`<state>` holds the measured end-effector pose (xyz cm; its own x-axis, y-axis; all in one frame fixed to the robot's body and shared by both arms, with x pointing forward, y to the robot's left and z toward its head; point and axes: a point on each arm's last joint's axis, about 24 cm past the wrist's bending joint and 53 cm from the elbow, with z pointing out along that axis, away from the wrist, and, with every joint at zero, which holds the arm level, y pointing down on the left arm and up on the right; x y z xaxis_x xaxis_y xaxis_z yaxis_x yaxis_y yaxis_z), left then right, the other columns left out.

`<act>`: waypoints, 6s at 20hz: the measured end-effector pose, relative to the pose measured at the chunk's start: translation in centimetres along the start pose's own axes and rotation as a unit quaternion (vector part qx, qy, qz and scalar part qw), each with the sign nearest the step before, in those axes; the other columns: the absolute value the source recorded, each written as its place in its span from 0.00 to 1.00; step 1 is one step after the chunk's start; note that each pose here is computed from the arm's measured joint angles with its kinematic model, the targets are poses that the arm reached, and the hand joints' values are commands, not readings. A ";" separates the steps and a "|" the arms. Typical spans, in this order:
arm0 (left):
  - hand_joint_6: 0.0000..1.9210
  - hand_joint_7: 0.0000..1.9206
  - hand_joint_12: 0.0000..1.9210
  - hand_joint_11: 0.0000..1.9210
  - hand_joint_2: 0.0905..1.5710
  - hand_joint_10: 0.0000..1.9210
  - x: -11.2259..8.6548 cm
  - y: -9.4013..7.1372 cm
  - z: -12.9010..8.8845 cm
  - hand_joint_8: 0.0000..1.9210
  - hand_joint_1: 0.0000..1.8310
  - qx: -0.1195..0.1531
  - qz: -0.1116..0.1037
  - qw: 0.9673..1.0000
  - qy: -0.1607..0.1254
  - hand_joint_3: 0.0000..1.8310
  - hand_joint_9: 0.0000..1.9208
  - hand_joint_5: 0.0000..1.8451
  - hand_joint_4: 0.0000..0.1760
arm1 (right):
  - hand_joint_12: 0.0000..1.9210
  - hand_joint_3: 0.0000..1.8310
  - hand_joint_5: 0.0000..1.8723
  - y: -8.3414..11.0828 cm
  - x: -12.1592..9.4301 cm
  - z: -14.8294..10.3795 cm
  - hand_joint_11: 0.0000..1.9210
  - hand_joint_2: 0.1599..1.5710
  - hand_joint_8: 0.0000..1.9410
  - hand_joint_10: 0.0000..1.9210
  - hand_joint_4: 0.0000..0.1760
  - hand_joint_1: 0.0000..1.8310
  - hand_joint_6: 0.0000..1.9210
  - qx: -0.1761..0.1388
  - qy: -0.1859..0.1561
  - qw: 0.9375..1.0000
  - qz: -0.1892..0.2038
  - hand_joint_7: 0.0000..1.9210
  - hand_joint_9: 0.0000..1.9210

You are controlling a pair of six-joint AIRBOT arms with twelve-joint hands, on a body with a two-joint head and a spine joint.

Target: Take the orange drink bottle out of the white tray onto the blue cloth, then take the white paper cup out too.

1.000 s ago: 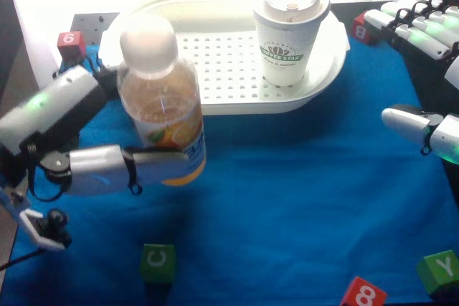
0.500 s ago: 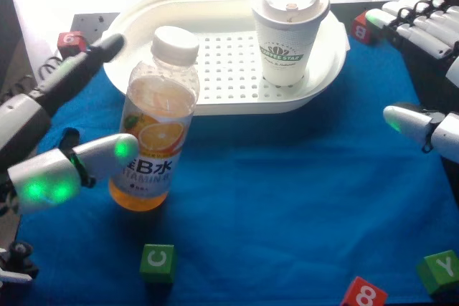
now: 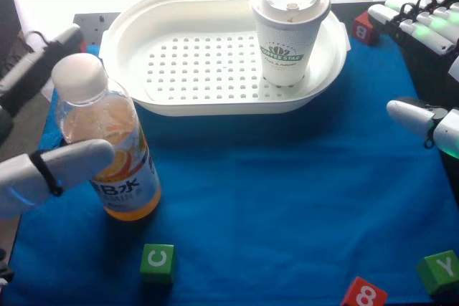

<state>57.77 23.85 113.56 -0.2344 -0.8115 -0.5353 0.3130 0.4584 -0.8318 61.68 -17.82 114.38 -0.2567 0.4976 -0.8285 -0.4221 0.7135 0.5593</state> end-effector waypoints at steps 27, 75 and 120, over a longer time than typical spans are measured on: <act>0.00 0.16 0.61 0.00 0.91 0.00 -8.2 1.8 0.2 0.00 0.49 -0.043 0.065 0.989 -0.125 0.01 0.19 0.12 0.00 | 0.00 0.00 0.00 -0.6 -1.3 0.4 0.00 0.87 0.00 0.00 0.00 0.25 0.00 0.000 -0.016 1.000 -0.009 0.00 0.00; 0.00 0.00 0.15 0.00 0.86 0.00 -7.3 -2.3 7.6 0.00 0.24 0.040 0.062 0.992 -0.099 0.00 0.01 0.04 0.67 | 1.00 0.00 0.00 4.4 -2.0 13.4 0.25 0.78 0.84 0.97 0.00 0.48 0.87 -0.070 0.001 0.997 0.018 0.06 0.16; 0.00 0.01 0.00 0.00 0.89 0.00 -9.3 -3.4 3.2 0.00 0.23 0.051 0.091 0.986 -0.128 0.00 0.00 0.04 0.75 | 0.00 0.05 0.00 6.8 -5.4 -2.1 0.00 0.83 0.00 0.00 0.20 0.13 0.00 -0.167 -0.042 0.976 0.133 0.00 0.00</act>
<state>61.84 28.64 121.82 0.0706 -0.7900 -0.6091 0.4224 0.5768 -0.6992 58.35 -16.69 122.59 -0.3295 0.6927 -0.6416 -0.6129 0.3600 0.7034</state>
